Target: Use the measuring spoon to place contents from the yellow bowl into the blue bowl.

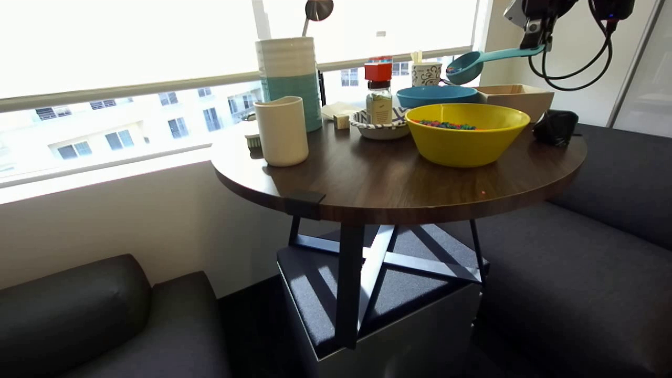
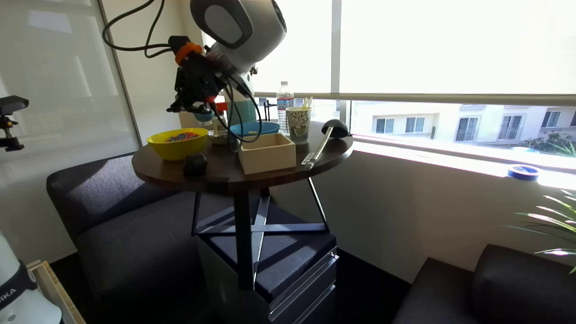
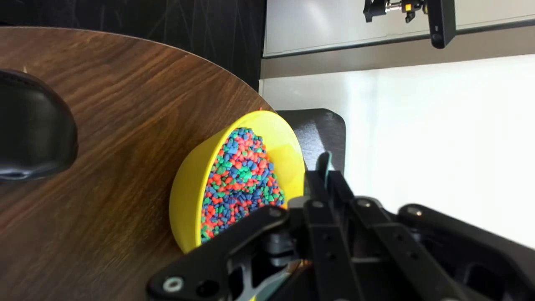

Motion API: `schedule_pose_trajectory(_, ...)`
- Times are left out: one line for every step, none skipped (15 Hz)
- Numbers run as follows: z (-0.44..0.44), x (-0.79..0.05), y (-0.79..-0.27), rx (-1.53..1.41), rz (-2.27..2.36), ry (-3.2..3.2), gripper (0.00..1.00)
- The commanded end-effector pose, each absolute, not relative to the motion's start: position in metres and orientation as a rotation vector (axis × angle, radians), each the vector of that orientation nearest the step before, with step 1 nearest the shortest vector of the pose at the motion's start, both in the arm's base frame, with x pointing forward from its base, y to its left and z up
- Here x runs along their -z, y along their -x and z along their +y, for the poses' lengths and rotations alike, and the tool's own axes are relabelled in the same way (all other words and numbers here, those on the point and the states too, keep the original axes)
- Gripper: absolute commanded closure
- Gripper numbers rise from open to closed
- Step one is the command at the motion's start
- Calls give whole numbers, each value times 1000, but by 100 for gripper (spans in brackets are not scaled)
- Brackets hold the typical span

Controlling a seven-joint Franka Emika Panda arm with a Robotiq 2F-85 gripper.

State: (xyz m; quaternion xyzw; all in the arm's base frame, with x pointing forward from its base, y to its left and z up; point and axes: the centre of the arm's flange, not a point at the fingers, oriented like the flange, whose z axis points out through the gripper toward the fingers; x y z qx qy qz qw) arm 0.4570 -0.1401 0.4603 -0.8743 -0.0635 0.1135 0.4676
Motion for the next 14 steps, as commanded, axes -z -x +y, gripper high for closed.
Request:
schedule_pose_trajectory(-145,-463,-456,-257,-144,2141,93)
schedule_pose_trajectory(-148,-465,-456,-244,-137,2139,93)
schedule_pose_trajectory(-150,-466,-456,-238,-135,2140,93)
schedule_pose_trajectory(-150,-467,-456,-236,-135,2141,93)
schedule_pose_trajectory(-150,-467,-456,-236,-136,2140,93)
schedule_pose_trajectory(-150,-467,-456,-236,-136,2140,93)
schedule_pose_trajectory(-150,-467,-456,-236,-136,2140,98)
schedule_pose_trajectory(-157,-466,-462,-227,-104,2143,98)
schedule_pose_trajectory(-162,-466,-467,-211,-80,2156,98)
schedule_pose_trajectory(-168,-467,-473,-195,-56,2168,98)
schedule_pose_trajectory(-173,-467,-478,-181,-37,2180,98)
schedule_pose_trajectory(-178,-468,-484,-160,-18,2194,98)
schedule_pose_trajectory(-181,-469,-489,-140,-3,2204,98)
schedule_pose_trajectory(-184,-472,-495,-113,9,2220,98)
